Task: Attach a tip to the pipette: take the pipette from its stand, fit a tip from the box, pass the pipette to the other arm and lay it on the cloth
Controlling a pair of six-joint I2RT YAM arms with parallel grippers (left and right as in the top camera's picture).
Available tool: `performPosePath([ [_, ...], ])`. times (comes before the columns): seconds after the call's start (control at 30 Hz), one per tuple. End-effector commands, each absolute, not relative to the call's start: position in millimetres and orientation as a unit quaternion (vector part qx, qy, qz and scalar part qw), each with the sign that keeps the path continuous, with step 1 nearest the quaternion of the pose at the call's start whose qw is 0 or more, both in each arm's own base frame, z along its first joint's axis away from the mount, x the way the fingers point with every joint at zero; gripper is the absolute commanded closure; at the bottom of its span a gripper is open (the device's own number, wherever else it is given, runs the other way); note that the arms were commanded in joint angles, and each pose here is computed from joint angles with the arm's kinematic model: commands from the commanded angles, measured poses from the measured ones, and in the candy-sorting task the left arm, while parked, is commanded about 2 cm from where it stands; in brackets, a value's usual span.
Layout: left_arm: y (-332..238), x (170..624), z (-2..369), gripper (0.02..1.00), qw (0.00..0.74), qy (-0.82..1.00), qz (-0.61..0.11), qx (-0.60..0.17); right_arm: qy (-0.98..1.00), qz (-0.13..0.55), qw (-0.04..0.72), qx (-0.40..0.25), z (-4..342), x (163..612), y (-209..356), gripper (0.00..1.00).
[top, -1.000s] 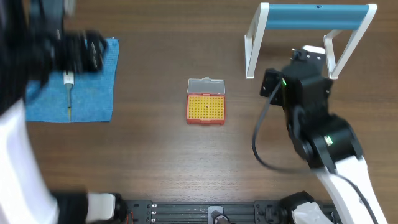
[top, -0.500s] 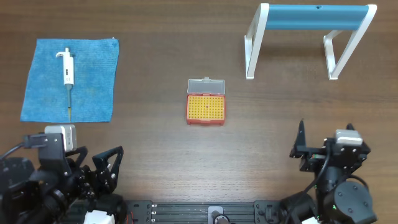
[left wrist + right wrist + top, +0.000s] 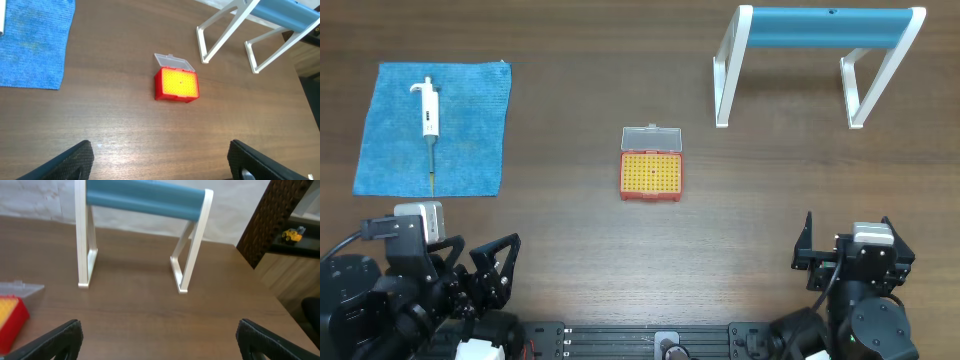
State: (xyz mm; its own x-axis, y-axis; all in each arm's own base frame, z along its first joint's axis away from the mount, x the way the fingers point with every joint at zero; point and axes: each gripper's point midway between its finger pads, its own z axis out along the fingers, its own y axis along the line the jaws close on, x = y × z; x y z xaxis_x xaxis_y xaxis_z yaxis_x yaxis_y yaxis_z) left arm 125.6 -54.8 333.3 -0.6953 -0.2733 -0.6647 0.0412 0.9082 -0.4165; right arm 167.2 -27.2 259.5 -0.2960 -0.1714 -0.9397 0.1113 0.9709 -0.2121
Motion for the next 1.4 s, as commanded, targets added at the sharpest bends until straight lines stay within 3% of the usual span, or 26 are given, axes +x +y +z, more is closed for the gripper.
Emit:
performPosePath([
  [0.03, -58, 126, 333, 0.150, 0.382, 0.897, -0.214, -0.066, 0.811, -0.136, 0.569, -0.030, 246, 162, -31, 0.007],
  [0.2, -57, 124, 331, 0.150, 0.379, 0.899, -0.212, -0.066, 0.827, -0.145, 0.542, -0.041, 231, 156, -33, 0.009],
  [0.3, -42, 125, 328, 0.150, 0.404, 0.896, -0.169, -0.072, 0.829, -0.146, 0.538, -0.043, 229, 155, -34, 0.009],
  [0.37, -30, 131, 328, 0.150, 0.446, 0.881, -0.140, -0.077, 0.829, -0.146, 0.538, -0.043, 229, 155, -34, 0.009],
  [0.5, -19, 153, 323, 0.150, 0.567, 0.820, -0.078, -0.014, 0.829, -0.146, 0.538, -0.043, 229, 155, -34, 0.009],
  [0.77, -15, 216, 293, 0.150, 0.745, 0.664, -0.071, -0.002, 0.829, -0.146, 0.538, -0.043, 229, 155, -34, 0.009],
  [0.87, -11, 229, 278, 0.148, 0.778, 0.625, -0.064, -0.007, 0.829, -0.146, 0.538, -0.043, 229, 155, -34, 0.009],
  [1.13, -6, 242, 222, 0.150, 0.766, 0.640, -0.057, -0.022, 0.829, -0.146, 0.538, -0.043, 229, 155, -34, 0.009],
  [1.4, -7, 246, 157, 0.150, 0.679, 0.732, -0.056, -0.029, 0.829, -0.146, 0.538, -0.043, 229, 155, -34, 0.009],
])
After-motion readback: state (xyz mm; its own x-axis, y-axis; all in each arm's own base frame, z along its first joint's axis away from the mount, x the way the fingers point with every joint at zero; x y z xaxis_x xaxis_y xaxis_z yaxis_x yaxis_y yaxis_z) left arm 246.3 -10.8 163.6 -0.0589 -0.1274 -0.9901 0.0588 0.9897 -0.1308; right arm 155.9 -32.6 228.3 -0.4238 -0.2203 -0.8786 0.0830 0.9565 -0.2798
